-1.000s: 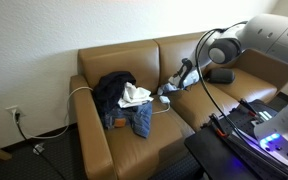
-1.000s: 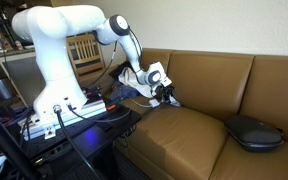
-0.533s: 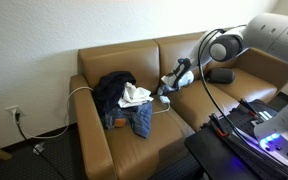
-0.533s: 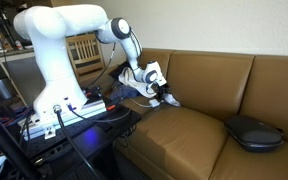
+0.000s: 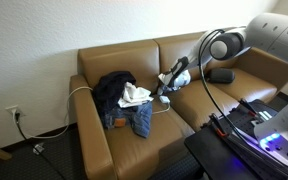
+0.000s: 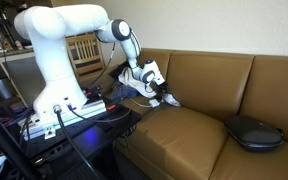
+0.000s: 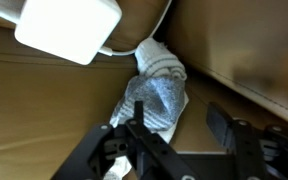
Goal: Move the clothing to the left side of the sofa
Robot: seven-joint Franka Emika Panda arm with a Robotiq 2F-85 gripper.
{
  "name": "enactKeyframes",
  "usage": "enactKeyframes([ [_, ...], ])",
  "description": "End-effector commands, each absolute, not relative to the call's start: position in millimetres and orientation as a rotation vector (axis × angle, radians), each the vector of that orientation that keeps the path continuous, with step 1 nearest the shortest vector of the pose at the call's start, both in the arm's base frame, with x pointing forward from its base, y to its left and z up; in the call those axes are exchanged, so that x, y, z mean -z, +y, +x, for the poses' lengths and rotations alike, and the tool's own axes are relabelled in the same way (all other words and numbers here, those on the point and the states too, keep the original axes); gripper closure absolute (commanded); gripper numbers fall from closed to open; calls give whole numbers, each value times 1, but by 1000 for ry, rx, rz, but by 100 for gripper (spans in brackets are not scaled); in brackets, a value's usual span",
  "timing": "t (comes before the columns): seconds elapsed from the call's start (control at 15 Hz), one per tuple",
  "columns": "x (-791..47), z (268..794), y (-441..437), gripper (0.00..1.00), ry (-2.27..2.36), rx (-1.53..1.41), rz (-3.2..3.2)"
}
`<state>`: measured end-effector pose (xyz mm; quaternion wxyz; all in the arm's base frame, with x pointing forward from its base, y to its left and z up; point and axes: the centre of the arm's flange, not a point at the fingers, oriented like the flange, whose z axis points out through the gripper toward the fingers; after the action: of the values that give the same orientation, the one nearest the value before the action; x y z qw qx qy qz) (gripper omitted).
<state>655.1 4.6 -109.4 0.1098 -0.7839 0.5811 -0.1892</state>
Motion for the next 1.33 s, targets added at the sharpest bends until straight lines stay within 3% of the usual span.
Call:
enactKeyframes([
  [0.0, 151, 680, 8, 64, 1665, 606, -2304],
  [0.07, 151, 679, 6, 34, 1678, 620, -2319],
  [0.13, 153, 679, 3, 26, 1695, 623, -2343],
  [0.27, 151, 675, -13, 21, 1749, 714, -2372],
  [0.47, 130, 668, -72, 0, 1919, 746, -2309],
  [0.8, 128, 651, -172, 0, 2111, 457, -2139],
  [0.87, 110, 635, -139, 0, 2088, 587, -2197],
  [1.07, 108, 637, -177, 0, 2123, 519, -2128],
  [1.27, 137, 649, -196, 0, 2008, 287, -2158],
])
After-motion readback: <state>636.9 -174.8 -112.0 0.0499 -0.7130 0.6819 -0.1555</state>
